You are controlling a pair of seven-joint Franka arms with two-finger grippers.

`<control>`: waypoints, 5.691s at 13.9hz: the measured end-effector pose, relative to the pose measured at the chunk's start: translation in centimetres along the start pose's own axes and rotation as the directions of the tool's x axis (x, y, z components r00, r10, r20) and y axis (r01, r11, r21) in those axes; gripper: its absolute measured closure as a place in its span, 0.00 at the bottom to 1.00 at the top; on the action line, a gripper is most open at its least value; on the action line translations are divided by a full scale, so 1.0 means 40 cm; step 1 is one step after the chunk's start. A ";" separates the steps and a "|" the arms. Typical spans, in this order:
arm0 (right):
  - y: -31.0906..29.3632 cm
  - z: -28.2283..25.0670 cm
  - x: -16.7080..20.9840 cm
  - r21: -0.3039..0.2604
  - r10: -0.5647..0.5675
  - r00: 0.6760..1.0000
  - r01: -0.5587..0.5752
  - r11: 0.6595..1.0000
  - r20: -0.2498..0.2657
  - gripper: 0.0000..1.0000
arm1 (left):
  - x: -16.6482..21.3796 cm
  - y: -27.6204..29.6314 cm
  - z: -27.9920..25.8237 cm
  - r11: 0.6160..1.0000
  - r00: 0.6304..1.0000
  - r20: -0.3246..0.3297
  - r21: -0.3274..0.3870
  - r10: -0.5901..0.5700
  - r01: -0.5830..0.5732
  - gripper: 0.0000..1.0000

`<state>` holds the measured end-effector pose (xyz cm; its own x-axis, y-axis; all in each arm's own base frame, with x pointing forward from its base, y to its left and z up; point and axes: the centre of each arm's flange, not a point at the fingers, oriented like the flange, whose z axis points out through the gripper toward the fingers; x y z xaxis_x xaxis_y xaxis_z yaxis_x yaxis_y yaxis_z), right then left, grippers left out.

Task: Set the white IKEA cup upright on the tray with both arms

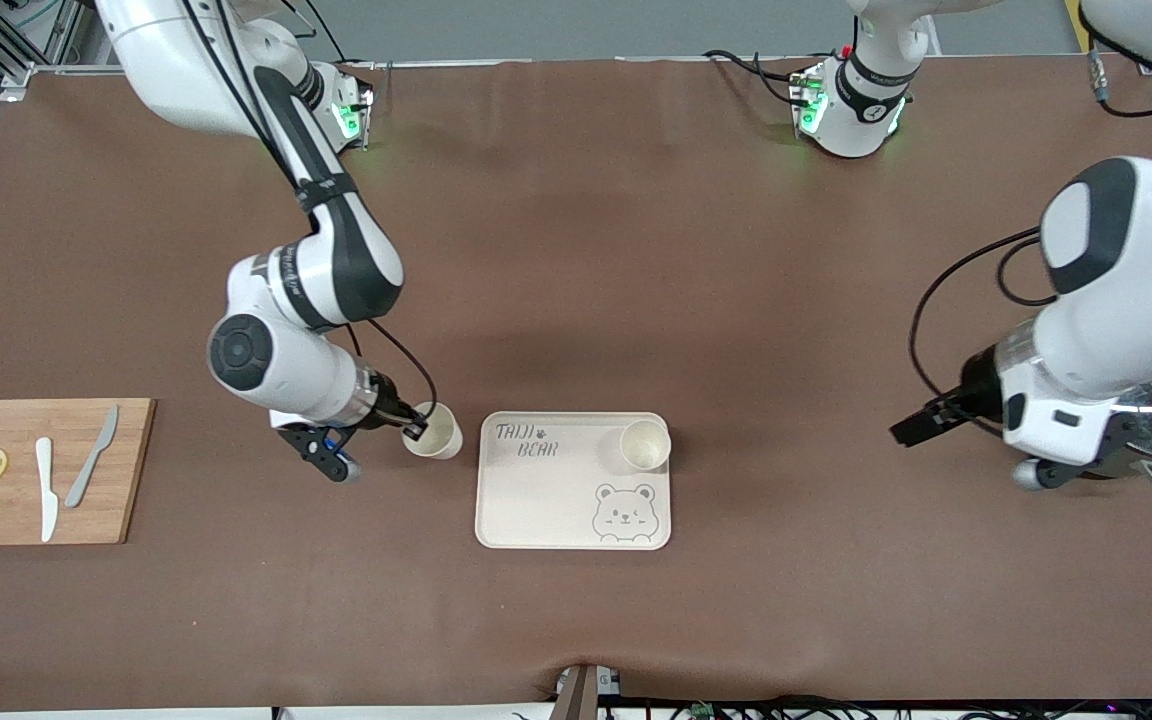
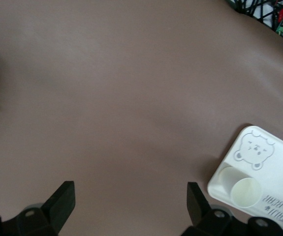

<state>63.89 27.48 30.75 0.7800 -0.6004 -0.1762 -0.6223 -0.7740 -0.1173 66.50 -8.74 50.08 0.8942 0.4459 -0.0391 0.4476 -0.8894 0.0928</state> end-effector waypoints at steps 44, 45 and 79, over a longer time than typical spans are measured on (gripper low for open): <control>0.545 -0.879 0.216 -0.060 -0.270 0.963 0.271 0.961 0.022 0.00 | -0.127 -0.196 -0.259 0.950 0.964 0.022 0.164 0.266 -0.266 0.00; 0.573 -0.900 0.209 -0.060 -0.287 0.958 0.288 0.956 0.026 0.00 | -0.130 -0.198 -0.268 0.950 0.964 0.016 0.165 0.265 -0.264 0.00; 0.647 -0.973 0.054 -0.181 -0.588 0.803 0.568 0.803 -0.092 0.00 | -0.206 -0.236 -0.335 0.926 0.941 -0.009 0.183 0.339 -0.331 0.00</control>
<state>52.05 -1.68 65.38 0.9988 -0.0453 0.0171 -0.0450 -0.9988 -0.0175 54.82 -2.66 62.84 0.9929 0.1193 0.0035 0.1192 -0.9893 -0.0837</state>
